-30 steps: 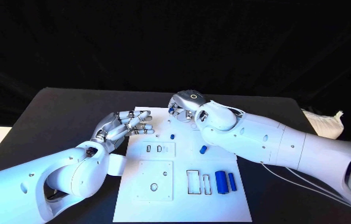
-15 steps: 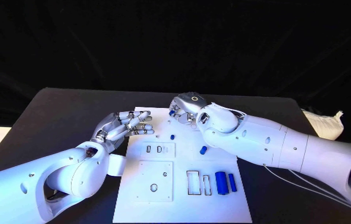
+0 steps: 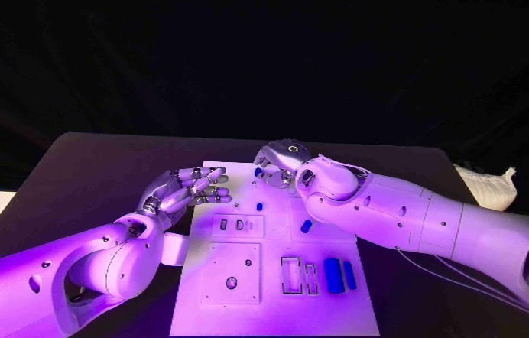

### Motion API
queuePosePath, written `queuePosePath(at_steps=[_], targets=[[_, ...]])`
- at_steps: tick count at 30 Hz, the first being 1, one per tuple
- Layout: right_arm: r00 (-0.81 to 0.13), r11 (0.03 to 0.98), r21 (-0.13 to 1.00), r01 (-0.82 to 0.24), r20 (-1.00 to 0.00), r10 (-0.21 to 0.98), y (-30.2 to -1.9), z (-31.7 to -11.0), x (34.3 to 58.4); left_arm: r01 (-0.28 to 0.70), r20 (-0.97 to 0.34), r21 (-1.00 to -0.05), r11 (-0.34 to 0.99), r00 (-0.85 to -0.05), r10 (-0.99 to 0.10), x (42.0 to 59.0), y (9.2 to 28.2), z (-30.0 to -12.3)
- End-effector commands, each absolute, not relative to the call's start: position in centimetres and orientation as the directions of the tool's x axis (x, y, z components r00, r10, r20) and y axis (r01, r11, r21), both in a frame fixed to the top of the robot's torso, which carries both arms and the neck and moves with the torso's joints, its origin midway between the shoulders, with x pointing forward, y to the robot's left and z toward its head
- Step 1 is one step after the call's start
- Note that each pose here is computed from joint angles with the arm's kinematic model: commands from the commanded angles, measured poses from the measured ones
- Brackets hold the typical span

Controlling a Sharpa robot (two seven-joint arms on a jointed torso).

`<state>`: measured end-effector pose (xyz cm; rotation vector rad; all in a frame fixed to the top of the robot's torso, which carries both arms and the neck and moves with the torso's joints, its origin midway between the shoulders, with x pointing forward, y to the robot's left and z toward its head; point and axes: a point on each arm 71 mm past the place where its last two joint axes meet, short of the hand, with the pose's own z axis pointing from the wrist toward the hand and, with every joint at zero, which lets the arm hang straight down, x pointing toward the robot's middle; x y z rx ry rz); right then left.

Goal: Assemble the parts on the task board

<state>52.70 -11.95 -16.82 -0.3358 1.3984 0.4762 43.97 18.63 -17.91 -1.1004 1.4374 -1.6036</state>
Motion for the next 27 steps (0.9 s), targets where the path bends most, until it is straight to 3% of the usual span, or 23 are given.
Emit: queuePosePath(at_steps=[1, 10, 20, 27], targets=[[0.105, 0.866, 0.05, -0.497, -0.988, 0.117, -12.0, -16.9, 52.8, -0.033, 0.143, -0.989, -0.142, -0.403, -0.904, 43.9, 18.5, -17.8], [0.107, 0.861, 0.096, -0.499, -0.979, 0.171, -13.2, -16.2, 51.9, -0.033, 0.142, -0.99, -0.14, -0.398, -0.906, 44.0, 18.8, -17.8], [0.006, 0.881, 0.313, -0.356, -0.942, 0.337, -20.2, -14.7, 50.5, -0.031, 0.139, -0.99, -0.138, -0.392, -0.91, 44.1, 19.2, -17.9], [-0.081, 0.917, 0.278, -0.287, -0.961, 0.266, -23.6, -15.6, 50.1, -0.029, 0.139, -0.99, -0.139, -0.394, -0.909, 44.1, 19.3, -17.9]])
